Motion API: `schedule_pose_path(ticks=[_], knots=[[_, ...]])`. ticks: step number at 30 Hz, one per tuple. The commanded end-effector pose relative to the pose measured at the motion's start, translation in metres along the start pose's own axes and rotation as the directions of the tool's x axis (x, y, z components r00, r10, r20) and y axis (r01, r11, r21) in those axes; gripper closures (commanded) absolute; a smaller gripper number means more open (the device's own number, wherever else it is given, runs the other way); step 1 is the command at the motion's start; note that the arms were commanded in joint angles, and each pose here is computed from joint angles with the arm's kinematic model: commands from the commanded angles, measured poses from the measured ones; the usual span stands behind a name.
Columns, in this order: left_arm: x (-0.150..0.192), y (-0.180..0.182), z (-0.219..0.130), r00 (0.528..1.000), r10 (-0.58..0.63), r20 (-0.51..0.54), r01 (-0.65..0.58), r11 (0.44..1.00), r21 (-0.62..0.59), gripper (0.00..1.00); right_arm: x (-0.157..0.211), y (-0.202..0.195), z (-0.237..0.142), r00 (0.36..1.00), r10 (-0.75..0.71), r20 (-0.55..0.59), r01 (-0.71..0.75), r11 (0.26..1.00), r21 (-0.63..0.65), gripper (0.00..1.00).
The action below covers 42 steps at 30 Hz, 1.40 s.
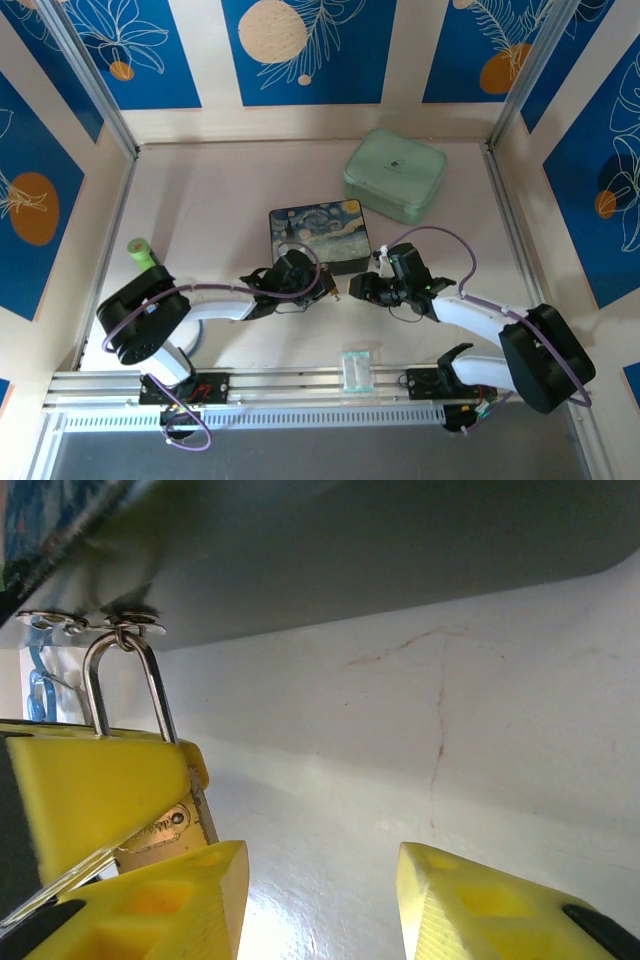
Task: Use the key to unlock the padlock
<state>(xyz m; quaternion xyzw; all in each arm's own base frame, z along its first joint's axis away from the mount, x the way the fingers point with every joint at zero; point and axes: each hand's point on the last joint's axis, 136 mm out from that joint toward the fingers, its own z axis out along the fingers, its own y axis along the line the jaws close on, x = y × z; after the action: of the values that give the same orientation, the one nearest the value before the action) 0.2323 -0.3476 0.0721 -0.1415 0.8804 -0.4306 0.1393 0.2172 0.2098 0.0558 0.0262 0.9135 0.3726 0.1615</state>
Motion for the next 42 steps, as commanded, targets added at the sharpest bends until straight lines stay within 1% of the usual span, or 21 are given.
schedule_pose_path(ticks=[1,6,8,12,14,16,18,22,28,32,34,37,40,42], knots=[[0.008,0.0,-0.002,0.999,-0.014,-0.04,0.014,1.0,0.007,1.0,-0.001,0.003,-0.005,1.0,-0.007,0.03,0.007,1.0,-0.001,0.56],[0.009,0.012,-0.001,0.998,0.027,-0.05,-0.03,0.998,-0.054,1.0,-0.009,0.017,-0.019,0.989,-0.097,0.113,0.093,0.995,0.041,0.54],[0.01,0.018,-0.002,0.997,0.044,-0.056,-0.048,0.996,-0.079,1.0,-0.012,0.024,-0.023,0.984,-0.126,0.125,0.121,0.992,0.047,0.5],[0.01,0.023,-0.005,0.995,0.074,-0.06,-0.08,0.99,-0.113,1.0,-0.013,0.027,-0.022,0.977,-0.184,0.107,0.173,0.98,0.097,0.48],[0.011,0.022,-0.004,0.996,0.061,-0.07,-0.068,0.992,-0.104,1.0,-0.01,0.031,-0.02,0.965,-0.248,0.092,0.235,0.964,0.125,0.49],[0.014,0.019,-0.001,0.995,0.032,-0.091,-0.038,0.997,-0.069,1.0,-0.003,0.04,-0.014,0.933,-0.352,0.071,0.34,0.931,0.133,0.52],[0.015,0.017,0.002,0.995,0.001,-0.103,-0.006,0.999,-0.047,1.0,0.005,0.042,-0.007,0.9,-0.434,0.04,0.422,0.891,0.17,0.55],[0.016,0.015,0.003,0.994,-0.017,-0.108,0.014,0.999,-0.031,1.0,0.02,0.04,0.004,0.851,-0.526,0.004,0.511,0.828,0.232,0.58],[0.014,0.011,-0.001,0.995,-0.01,-0.102,0.006,0.999,-0.033,1.0,0.027,0.039,0.012,0.821,-0.571,0.006,0.551,0.794,0.257,0.62],[0.015,0.007,-0.002,0.994,-0.011,-0.105,0.009,1.0,-0.023,1.0,0.023,0.044,0.017,0.799,-0.601,0.021,0.57,0.768,0.291,0.69],[0.015,0.006,-0.003,0.994,-0.013,-0.106,0.011,1.0,-0.02,1.0,0.022,0.049,0.021,0.784,-0.621,0.02,0.586,0.75,0.305,0.7],[0.015,0.005,-0.004,0.994,-0.011,-0.105,0.01,1.0,-0.016,1.0,0.019,0.05,0.026,0.766,-0.642,0.009,0.599,0.72,0.351,0.74],[0.015,0.006,-0.005,0.994,-0.013,-0.107,0.012,1.0,-0.015,1.0,0.016,0.053,0.027,0.762,-0.647,0.021,0.599,0.718,0.356,0.79],[0.017,0.006,-0.005,0.994,-0.017,-0.111,0.016,1.0,-0.013,1.0,0.016,0.056,0.029,0.769,-0.639,0.032,0.597,0.735,0.322,0.82]])
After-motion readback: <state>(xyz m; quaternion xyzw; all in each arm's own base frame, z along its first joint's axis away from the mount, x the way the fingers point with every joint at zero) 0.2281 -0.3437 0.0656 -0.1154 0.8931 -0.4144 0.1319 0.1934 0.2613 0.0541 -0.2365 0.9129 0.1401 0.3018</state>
